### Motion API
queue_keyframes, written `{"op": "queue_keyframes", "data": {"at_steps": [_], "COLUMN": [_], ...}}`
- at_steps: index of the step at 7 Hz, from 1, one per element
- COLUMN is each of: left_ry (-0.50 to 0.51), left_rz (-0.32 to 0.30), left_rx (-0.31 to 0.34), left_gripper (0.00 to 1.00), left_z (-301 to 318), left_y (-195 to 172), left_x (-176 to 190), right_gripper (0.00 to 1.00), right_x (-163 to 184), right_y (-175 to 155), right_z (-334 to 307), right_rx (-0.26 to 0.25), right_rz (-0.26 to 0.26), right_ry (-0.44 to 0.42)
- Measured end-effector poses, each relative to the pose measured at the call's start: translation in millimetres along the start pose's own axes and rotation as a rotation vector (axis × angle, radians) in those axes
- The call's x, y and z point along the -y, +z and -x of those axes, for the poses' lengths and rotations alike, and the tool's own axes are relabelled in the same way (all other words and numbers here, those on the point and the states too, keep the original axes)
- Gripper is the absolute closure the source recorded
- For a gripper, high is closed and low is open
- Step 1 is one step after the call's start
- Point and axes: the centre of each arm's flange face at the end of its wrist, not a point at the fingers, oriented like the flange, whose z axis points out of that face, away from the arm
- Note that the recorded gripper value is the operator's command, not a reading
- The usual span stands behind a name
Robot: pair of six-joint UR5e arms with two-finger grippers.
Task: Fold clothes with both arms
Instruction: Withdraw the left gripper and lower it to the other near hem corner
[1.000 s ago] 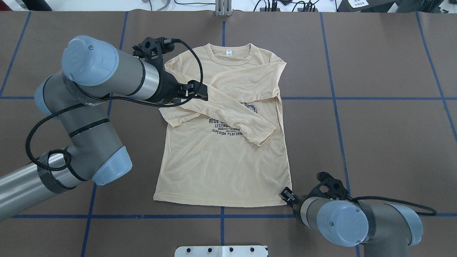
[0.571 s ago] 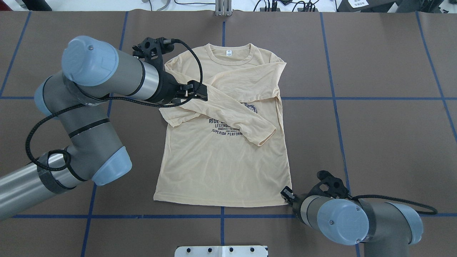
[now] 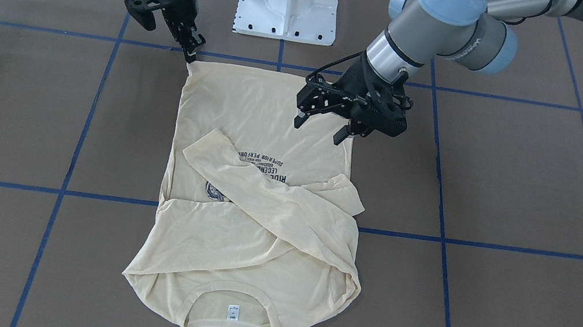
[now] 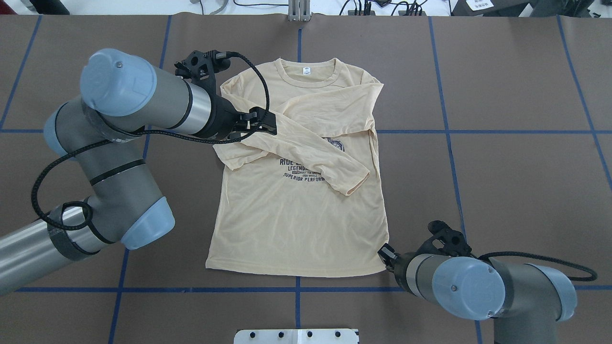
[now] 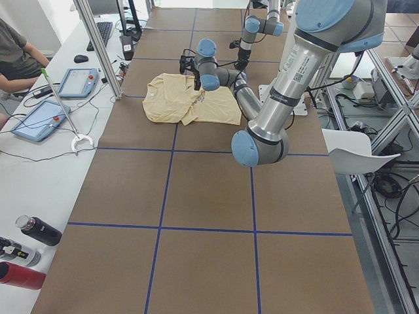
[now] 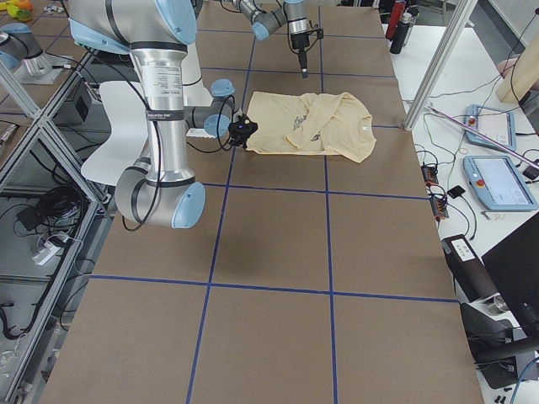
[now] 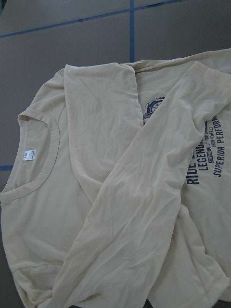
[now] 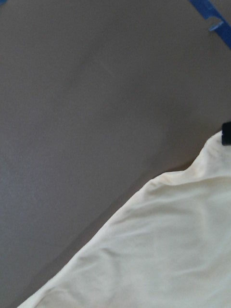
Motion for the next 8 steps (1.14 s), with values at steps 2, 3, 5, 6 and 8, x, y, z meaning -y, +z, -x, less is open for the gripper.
{"op": "queue_keyframes", "data": {"at_steps": [2,3,5,6,8], "left_ry": [-0.184,-0.247,-0.318,-0.342,-0.379], "left_rz": [0.004,0.015,0.015,0.023,0.054], "left_rx": [0.031,0.071,0.155,0.19,0.24], "left_gripper": [0.09,0.14,0.22,0.26,0.3], "left_z": [36.0,60.0,92.6,106.3,121.8], "left_y": [-6.4,-4.5,19.6,28.1,41.7], "left_x": [-48.8,-83.3,-156.2,-180.6,-215.2], "right_gripper": [1.0,1.0,1.0,1.0,1.0], "right_x": [7.9,8.3,9.1,9.7,10.0], "right_y": [-13.6,-17.4,-20.1,-20.0,-20.0], "right_z": [2.7,2.1,0.0,-1.0,-1.5], "right_rx": [0.005,0.004,0.001,-0.001,-0.002], "right_rz": [0.02,0.029,0.035,0.035,0.034], "right_ry": [0.014,0.016,0.016,0.016,0.016]}}
